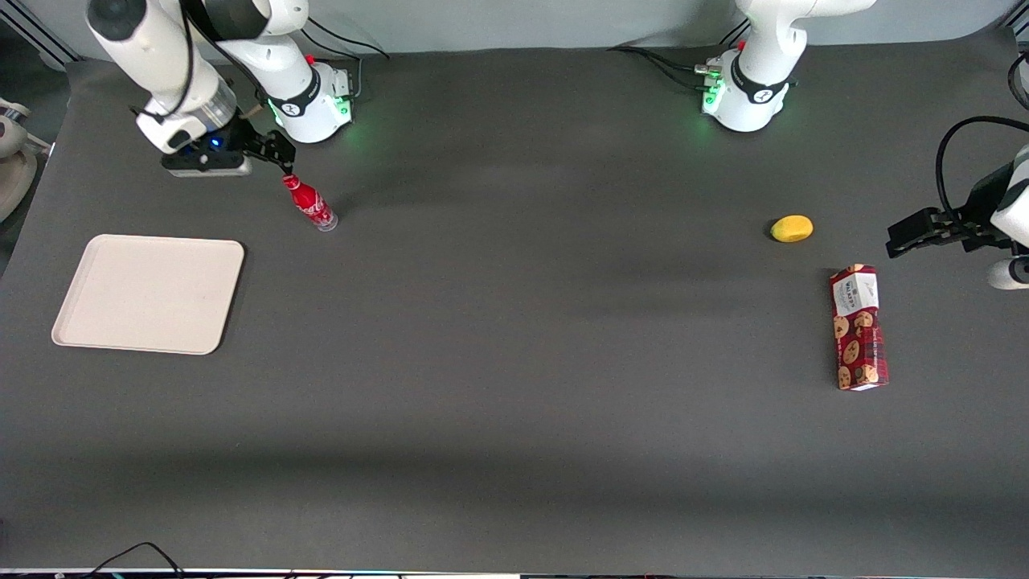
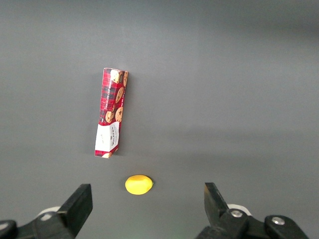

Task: Place coke bottle on tray
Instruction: 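Close the right gripper around the bottle's neck and lift it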

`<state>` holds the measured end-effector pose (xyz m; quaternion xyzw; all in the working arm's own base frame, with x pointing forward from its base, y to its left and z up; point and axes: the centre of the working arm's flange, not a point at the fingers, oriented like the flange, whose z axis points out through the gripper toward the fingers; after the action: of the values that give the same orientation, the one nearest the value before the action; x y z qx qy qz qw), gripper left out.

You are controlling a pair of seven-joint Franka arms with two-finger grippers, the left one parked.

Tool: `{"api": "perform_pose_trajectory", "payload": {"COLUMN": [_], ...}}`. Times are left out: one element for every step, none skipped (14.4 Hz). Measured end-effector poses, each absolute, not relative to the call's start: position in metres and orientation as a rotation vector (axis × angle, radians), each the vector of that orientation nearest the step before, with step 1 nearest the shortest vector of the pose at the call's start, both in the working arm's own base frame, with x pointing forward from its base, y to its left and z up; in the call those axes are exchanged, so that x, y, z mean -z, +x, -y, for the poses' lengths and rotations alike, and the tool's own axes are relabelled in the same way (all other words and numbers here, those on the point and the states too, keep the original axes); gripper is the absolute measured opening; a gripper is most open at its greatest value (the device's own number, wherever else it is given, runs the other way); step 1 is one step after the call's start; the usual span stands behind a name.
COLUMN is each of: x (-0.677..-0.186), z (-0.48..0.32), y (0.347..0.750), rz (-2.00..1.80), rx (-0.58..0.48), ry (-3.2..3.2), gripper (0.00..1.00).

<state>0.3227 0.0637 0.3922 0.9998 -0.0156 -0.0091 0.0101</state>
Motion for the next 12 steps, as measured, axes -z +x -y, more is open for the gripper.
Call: {"api": "perform_pose_trajectory", "payload": {"x": [-0.379, -0.371, -0.365, -0.359, -0.353, -0.346, -0.34, -0.335, -0.332, -0.331, -0.33, -0.328], "z": [-0.061, -0.06, -0.06, -0.059, -0.058, -0.058, -0.057, -0.056, -0.056, -0.056, -0.056, -0.056], "y": [0.319, 0.318, 0.319, 0.32, 0.32, 0.319, 0.318, 0.317, 0.317, 0.316, 0.316, 0.316], "rz": [0.064, 0.077, 0.088, 0.098, 0.108, 0.118, 0.125, 0.133, 0.142, 0.149, 0.152, 0.155], "rx": [0.026, 0.02, 0.01, 0.003, 0.006, 0.015, 0.028, 0.04, 0.053, 0.062, 0.068, 0.078], "ry": [3.128, 3.136, 3.142, 3.144, 3.143, 3.143, 3.142, 3.142, 3.145, 3.149, 3.15, 3.15], "gripper": [1.0, 1.0, 1.0, 1.0, 1.0, 1.0, 1.0, 1.0, 1.0, 1.0, 1.0, 0.99]}}
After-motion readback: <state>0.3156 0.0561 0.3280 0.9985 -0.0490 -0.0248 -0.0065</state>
